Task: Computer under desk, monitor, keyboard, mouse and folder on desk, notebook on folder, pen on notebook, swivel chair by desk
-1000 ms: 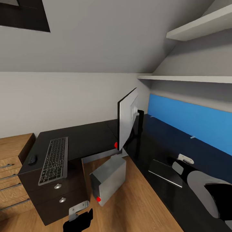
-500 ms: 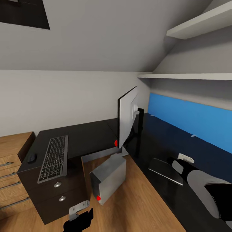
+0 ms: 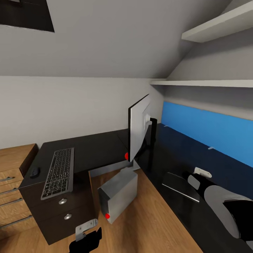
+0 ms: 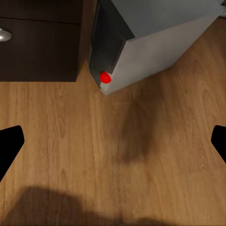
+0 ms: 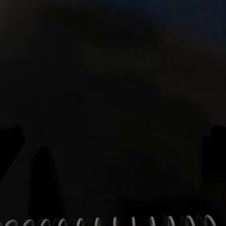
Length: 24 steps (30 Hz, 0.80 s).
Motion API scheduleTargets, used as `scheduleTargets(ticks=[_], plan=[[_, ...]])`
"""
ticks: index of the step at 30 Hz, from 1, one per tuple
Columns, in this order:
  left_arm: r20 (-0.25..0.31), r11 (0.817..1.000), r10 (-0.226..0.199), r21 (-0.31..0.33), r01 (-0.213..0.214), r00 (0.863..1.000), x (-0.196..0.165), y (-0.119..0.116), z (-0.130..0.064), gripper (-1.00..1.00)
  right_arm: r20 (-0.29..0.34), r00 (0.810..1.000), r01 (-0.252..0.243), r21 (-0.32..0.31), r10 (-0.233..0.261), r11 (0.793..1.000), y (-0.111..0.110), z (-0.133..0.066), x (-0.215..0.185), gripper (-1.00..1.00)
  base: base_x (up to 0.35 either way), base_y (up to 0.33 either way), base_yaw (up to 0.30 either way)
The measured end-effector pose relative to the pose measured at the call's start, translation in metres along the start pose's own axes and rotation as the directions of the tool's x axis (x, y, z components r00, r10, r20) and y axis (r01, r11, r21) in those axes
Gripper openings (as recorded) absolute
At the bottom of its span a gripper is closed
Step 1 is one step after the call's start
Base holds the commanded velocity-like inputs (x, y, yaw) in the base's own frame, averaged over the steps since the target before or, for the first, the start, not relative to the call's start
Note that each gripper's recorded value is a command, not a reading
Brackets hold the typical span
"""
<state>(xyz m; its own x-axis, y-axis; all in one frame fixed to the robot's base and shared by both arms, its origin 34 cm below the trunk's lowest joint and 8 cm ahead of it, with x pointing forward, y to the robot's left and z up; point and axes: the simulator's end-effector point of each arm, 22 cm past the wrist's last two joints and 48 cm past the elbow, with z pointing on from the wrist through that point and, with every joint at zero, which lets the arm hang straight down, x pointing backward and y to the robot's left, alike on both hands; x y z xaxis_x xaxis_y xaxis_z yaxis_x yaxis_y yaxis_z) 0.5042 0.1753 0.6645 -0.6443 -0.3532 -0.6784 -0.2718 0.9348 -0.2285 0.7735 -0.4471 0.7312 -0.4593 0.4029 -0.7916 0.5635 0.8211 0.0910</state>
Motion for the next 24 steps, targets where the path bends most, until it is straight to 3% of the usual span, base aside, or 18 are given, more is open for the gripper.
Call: scheduleTargets(ticks=[24], plan=[[-0.006,1.0,0.003,-0.005,-0.003,1.0,0.0026,0.0022,0.0013,1.0,0.004,1.0,0.023,-0.001,-0.023,1.0,0.0011,0.0,0.0012,1.0,-0.026,0.069,0.0]])
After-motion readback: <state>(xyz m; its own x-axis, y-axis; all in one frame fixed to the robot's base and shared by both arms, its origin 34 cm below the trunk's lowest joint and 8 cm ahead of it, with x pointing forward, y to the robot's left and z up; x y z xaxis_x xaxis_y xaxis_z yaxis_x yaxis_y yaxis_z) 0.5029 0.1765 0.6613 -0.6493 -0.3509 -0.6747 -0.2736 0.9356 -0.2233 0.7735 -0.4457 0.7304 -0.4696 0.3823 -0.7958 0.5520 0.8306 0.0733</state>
